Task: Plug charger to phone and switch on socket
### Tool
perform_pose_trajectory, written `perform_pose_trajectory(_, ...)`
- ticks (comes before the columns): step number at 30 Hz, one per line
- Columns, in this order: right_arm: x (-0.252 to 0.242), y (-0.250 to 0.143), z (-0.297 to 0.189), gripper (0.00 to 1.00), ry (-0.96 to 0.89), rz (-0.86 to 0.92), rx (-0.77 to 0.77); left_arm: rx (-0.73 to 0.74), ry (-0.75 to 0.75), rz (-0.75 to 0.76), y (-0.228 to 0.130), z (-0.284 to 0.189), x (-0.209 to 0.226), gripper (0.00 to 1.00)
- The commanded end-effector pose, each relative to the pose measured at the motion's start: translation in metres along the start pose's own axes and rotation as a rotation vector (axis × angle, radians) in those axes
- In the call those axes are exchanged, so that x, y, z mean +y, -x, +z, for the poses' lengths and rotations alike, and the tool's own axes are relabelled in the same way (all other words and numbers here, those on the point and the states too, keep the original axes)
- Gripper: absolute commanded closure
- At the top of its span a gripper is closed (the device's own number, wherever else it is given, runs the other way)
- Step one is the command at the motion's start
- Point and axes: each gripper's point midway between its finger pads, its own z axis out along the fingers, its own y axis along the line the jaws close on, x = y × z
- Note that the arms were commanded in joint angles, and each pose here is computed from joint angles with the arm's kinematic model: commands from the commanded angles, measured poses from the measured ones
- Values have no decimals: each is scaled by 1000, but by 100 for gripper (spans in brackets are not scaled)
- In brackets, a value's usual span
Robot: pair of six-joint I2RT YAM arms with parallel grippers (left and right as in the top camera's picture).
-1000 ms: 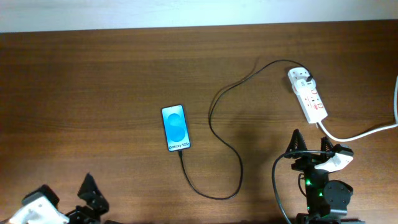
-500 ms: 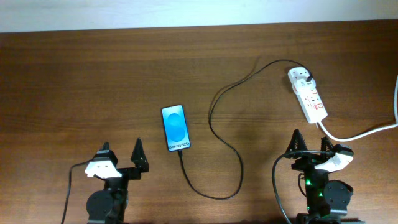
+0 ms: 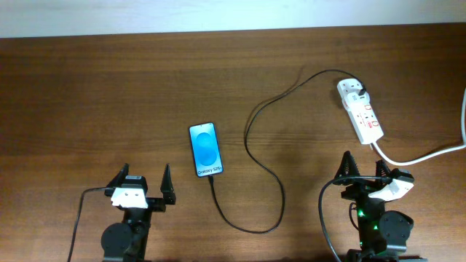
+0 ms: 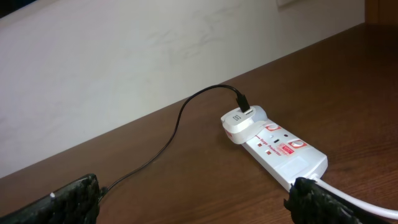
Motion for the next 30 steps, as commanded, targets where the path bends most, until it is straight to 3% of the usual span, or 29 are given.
perform_pose_trajectory(1,0,-3,0,2,1,1,6,-1,-8,16,-2,0,-1,1)
perform_pose_trajectory(4,-7,-1,0,2,-35,-59,-5,-1,-8,16,-2,0,-1,1)
perform_pose_trajectory(9,3,-5,0,2,21,-336,13,-1,-8,16,-2,0,-1,1)
perform_pose_trajectory(30,0,-4,0,2,2,-337,10,-1,-8,16,-2,0,-1,1)
